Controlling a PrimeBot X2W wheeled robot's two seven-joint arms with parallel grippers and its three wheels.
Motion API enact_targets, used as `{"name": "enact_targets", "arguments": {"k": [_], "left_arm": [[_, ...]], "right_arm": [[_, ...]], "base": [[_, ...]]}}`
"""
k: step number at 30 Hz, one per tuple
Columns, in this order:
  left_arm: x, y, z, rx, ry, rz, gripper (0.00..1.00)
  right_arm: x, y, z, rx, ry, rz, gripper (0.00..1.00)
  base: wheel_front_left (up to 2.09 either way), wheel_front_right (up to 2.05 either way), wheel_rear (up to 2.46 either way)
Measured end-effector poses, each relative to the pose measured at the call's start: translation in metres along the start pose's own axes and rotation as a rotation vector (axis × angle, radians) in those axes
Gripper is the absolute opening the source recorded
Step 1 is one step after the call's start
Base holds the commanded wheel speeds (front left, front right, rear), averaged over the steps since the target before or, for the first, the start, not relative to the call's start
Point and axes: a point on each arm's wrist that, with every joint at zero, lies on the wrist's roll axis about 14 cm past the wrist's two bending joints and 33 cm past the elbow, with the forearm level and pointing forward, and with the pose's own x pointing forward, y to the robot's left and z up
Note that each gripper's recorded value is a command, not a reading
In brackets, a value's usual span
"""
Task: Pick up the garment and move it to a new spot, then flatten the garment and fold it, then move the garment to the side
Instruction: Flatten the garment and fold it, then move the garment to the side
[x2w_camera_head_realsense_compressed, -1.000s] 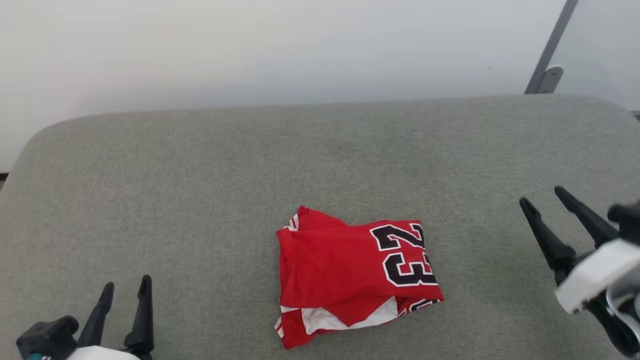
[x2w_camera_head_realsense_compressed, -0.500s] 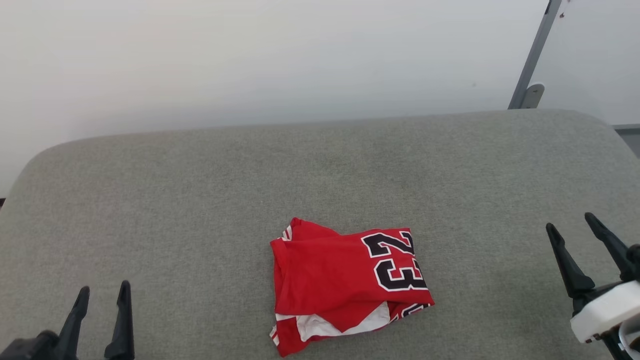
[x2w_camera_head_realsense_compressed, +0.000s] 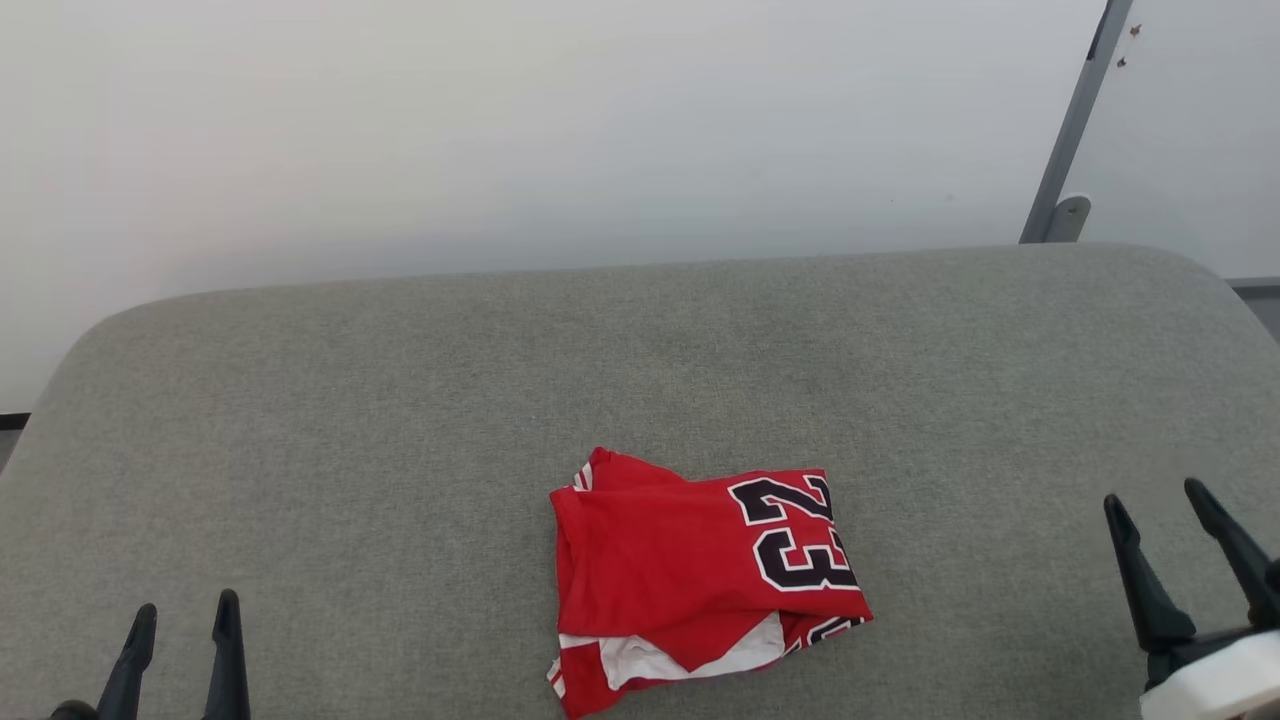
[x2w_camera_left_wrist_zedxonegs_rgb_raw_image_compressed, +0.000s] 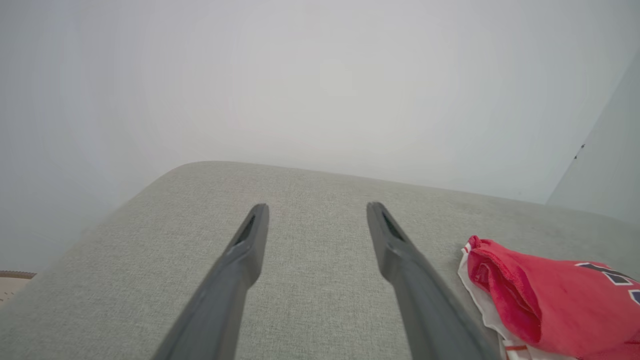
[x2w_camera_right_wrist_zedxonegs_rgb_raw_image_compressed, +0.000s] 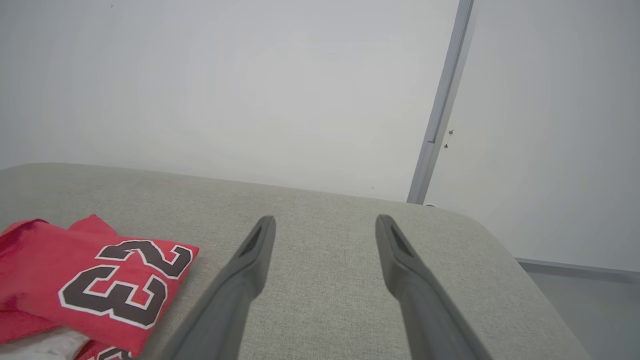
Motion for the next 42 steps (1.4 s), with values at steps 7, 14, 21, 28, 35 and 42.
{"name": "enact_targets", "arguments": {"k": [7,14,21,28,35,42], "left_arm": [[-0.006,0.006,0.001,-0.008,-0.015,0.032,1.0],[-0.008,0.0,-0.001,-0.003,-0.011,0.017,1.0],[-0.008,-0.009,-0.004,0.014,0.007,-0.033,1.0],[-0.007,-0.009,-0.004,0.019,0.011,-0.041,1.0],[-0.006,-0.01,-0.004,0.017,0.01,-0.042,1.0],[-0.01,-0.004,-0.006,-0.005,0.012,-0.016,1.0]], "right_arm": [[-0.007,0.008,-0.005,0.031,0.001,-0.007,1.0],[-0.009,0.011,-0.006,0.04,0.001,-0.01,1.0],[-0.009,0.015,-0.007,0.04,0.0,-0.005,1.0],[-0.009,0.018,-0.007,0.044,-0.001,-0.002,1.0],[-0.01,0.018,-0.008,0.045,0.001,0.0,1.0],[-0.006,0.032,-0.022,0.073,0.047,0.039,1.0]], "base": [[0.0,0.0,0.0],[0.0,0.0,0.0],[0.0,0.0,0.0],[0.0,0.0,0.0],[0.0,0.0,0.0],[0.0,0.0,0.0]]}}
